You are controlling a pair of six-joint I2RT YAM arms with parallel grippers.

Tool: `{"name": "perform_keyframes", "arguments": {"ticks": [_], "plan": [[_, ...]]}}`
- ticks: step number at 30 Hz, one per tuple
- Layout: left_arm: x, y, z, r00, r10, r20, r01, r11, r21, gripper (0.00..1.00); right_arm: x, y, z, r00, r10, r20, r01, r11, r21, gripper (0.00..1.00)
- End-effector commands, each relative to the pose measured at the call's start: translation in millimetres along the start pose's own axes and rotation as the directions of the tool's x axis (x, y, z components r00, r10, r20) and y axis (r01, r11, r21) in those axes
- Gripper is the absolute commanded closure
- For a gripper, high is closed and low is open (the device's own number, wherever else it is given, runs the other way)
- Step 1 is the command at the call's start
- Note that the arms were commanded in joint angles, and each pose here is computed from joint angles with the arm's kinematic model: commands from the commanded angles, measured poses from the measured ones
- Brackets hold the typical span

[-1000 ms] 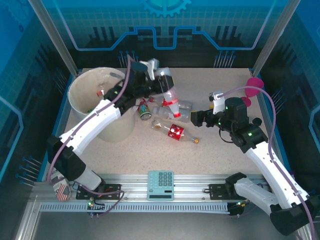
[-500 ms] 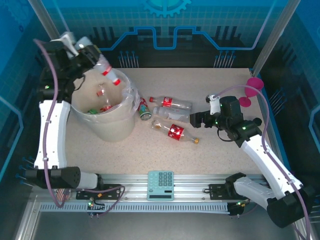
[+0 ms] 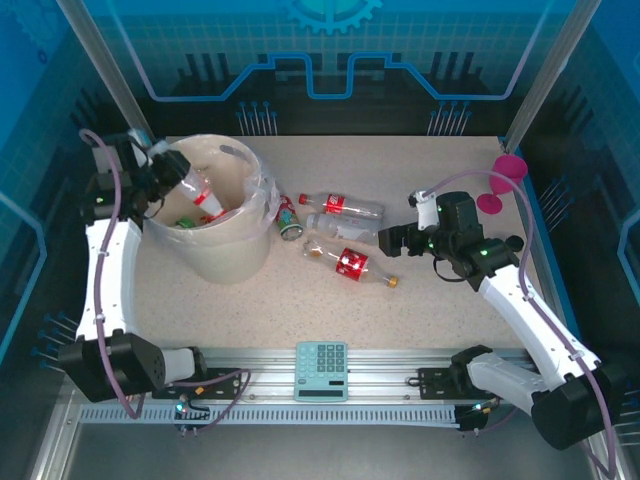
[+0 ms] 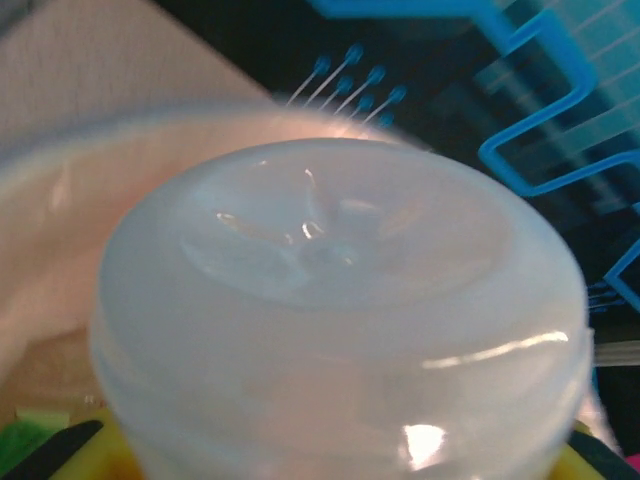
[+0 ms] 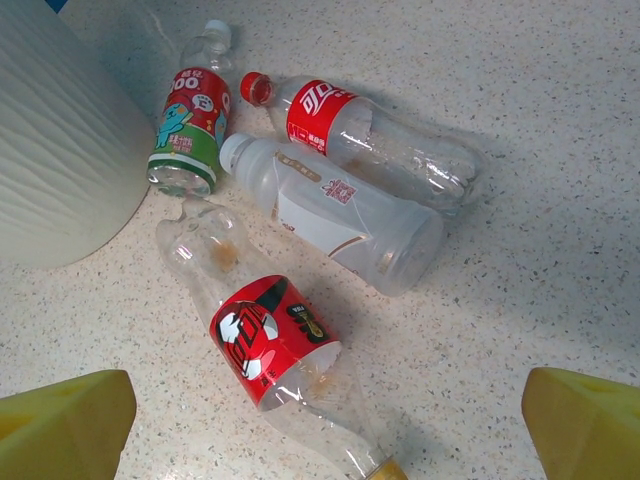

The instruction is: Put the plastic bottles in the bin

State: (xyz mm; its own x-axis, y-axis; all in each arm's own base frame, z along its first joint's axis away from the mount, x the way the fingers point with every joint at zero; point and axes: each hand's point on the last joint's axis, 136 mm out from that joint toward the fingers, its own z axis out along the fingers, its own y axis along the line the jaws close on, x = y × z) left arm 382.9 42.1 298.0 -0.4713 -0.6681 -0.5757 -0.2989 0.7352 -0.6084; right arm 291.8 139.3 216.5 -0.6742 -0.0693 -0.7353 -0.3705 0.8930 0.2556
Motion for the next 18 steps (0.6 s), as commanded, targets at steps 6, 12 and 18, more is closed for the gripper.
{"name": "perform_keyframes", "arguments": {"ticks": [6,12,18], "plan": [[49.7,-4.0,43.8,0.990,0.013,-0.138,-0.009,1.000,0.027,0.58,-4.9,0.6,-0.6,1.000,-0.004,0.021,0.005,1.000,-0.022,0.00],[62.0,6.6,50.5,0.984,0.038,-0.171,-0.040,0.999,-0.006,0.26,-4.8,3.1,1.1,1.000,0.001,0.021,0.000,0.999,-0.041,0.00],[39.3,-8.8,31.5,0.985,0.115,-0.130,-0.117,0.993,-0.012,0.04,-6.6,4.2,6.9,1.000,0.000,0.001,0.000,0.999,-0.051,0.00]]}}
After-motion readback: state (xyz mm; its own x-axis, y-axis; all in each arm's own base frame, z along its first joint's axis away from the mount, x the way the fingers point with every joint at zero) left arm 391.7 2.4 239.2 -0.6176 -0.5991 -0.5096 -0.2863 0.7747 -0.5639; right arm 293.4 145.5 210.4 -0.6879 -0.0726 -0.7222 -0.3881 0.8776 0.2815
